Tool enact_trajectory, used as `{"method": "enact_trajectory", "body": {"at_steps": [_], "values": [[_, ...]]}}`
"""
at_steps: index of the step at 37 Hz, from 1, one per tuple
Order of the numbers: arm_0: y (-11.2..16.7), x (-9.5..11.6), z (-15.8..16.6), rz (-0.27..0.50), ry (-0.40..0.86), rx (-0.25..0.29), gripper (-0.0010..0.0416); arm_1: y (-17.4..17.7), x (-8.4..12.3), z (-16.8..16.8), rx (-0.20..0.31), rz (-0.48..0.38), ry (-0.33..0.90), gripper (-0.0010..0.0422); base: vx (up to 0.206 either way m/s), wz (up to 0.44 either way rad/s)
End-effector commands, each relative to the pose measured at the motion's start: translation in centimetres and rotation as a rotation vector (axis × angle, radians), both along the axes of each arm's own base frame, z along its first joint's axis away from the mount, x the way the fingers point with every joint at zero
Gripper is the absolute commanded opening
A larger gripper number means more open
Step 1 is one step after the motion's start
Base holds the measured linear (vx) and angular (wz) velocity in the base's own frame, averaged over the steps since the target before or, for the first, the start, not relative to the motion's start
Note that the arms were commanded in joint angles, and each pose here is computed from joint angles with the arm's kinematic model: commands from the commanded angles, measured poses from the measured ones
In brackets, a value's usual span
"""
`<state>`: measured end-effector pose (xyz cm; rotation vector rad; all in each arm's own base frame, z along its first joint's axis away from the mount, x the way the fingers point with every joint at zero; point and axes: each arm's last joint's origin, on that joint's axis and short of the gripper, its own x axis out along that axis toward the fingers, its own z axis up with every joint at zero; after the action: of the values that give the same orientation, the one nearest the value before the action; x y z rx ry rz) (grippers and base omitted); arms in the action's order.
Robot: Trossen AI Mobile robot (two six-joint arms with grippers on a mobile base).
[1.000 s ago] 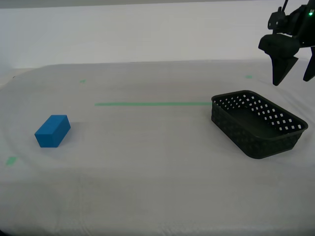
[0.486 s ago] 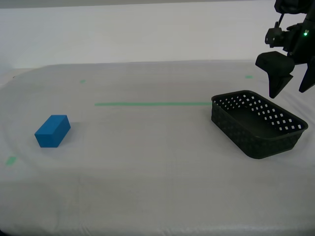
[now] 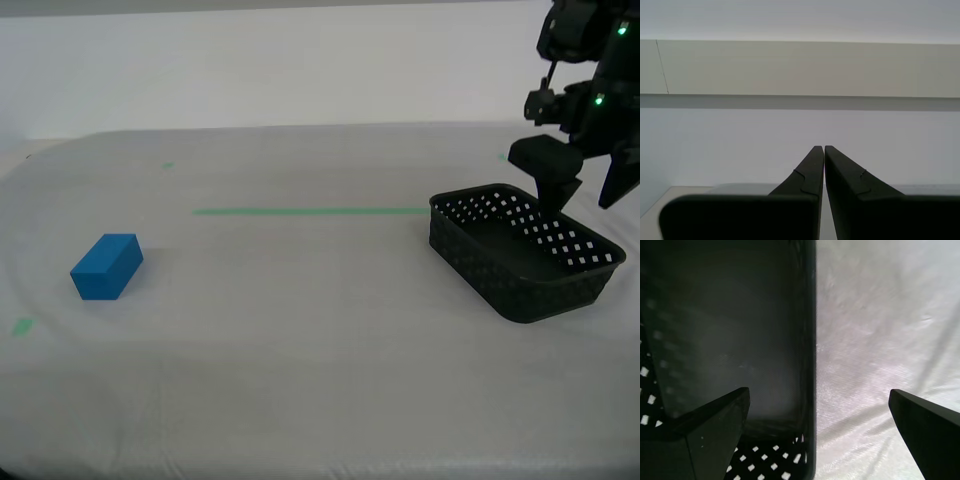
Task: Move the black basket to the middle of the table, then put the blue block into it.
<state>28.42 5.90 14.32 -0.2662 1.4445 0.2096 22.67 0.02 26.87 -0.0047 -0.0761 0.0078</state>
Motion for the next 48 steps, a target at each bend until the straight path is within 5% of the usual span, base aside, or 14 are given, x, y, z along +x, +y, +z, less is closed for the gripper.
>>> {"method": "enact_trajectory", "body": {"at_steps": [1, 34, 48], "values": [[0.2, 0.5, -0.7, 0.004, 0.008, -0.005, 0.0389, 0.0, 0.0, 0.1, 0.002, -0.002, -0.006, 0.0, 0.0, 0.0], [0.8, 2.8, -4.3, 0.003, 0.015, -0.019, 0.0386, 0.0, 0.0, 0.1, 0.002, -0.001, -0.007, 0.0, 0.0, 0.0], [0.8, 2.7, -4.4, -0.002, 0.018, -0.018, 0.029, 0.0, 0.0, 0.1, 0.002, -0.001, -0.006, 0.0, 0.0, 0.0]]}}
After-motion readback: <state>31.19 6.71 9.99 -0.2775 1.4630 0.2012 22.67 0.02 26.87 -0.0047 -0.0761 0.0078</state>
